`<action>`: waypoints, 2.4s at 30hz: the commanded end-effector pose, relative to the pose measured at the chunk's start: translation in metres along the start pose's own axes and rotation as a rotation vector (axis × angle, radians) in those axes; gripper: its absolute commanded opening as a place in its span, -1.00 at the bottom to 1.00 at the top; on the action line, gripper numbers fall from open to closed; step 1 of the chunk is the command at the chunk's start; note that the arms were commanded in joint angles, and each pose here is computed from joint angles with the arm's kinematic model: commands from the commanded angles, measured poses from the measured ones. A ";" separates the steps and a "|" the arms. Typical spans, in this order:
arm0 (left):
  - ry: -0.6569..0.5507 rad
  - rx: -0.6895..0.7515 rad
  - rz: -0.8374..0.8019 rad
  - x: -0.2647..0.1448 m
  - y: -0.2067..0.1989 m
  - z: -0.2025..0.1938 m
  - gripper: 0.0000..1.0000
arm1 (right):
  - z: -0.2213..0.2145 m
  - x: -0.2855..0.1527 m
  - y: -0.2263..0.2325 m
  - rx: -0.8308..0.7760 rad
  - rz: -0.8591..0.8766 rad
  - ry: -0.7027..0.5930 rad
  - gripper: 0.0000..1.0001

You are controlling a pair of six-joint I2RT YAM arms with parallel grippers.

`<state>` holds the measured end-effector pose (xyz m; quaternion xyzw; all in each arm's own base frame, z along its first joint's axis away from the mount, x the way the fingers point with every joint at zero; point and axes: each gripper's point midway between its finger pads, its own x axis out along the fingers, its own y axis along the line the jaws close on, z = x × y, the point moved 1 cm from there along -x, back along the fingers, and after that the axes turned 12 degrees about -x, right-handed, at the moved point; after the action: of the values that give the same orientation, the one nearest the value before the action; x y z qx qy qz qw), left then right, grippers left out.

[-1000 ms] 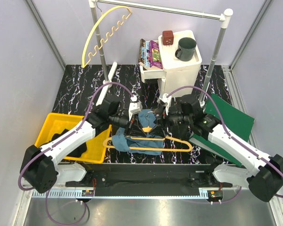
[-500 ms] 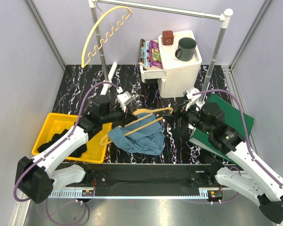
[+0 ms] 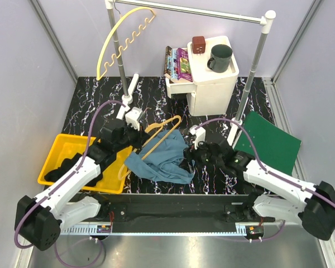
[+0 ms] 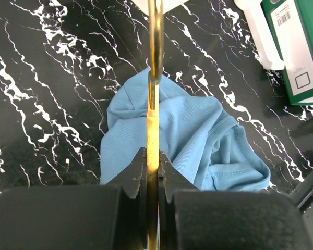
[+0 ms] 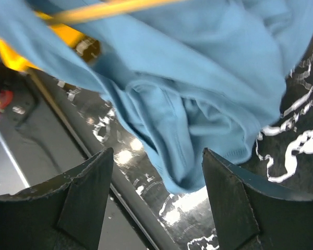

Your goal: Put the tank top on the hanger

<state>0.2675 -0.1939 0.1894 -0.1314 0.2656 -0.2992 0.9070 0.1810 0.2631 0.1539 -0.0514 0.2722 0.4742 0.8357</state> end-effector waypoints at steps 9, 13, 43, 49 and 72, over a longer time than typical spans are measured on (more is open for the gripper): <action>-0.052 -0.024 -0.043 0.004 -0.009 0.013 -1.00 | -0.028 0.042 -0.017 -0.006 -0.035 0.078 0.45; -0.048 -0.027 -0.030 0.005 -0.007 0.012 -1.00 | -0.039 0.046 -0.005 -0.008 0.035 0.111 0.34; -0.044 -0.041 -0.078 0.001 -0.017 0.013 -1.00 | -0.059 0.094 0.015 -0.084 0.023 0.188 0.03; -0.060 -0.039 -0.104 -0.002 -0.021 0.015 -1.00 | -0.072 0.103 0.012 -0.065 0.006 0.244 -0.32; -0.202 -0.012 -0.151 -0.029 -0.033 0.035 -1.00 | -0.014 0.014 -0.118 0.345 -0.414 0.009 -1.00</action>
<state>0.2499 -0.1963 0.2112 -0.1720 0.2300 -0.3276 0.9001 0.2713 0.2191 0.1133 -0.0098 0.3241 0.2635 0.9086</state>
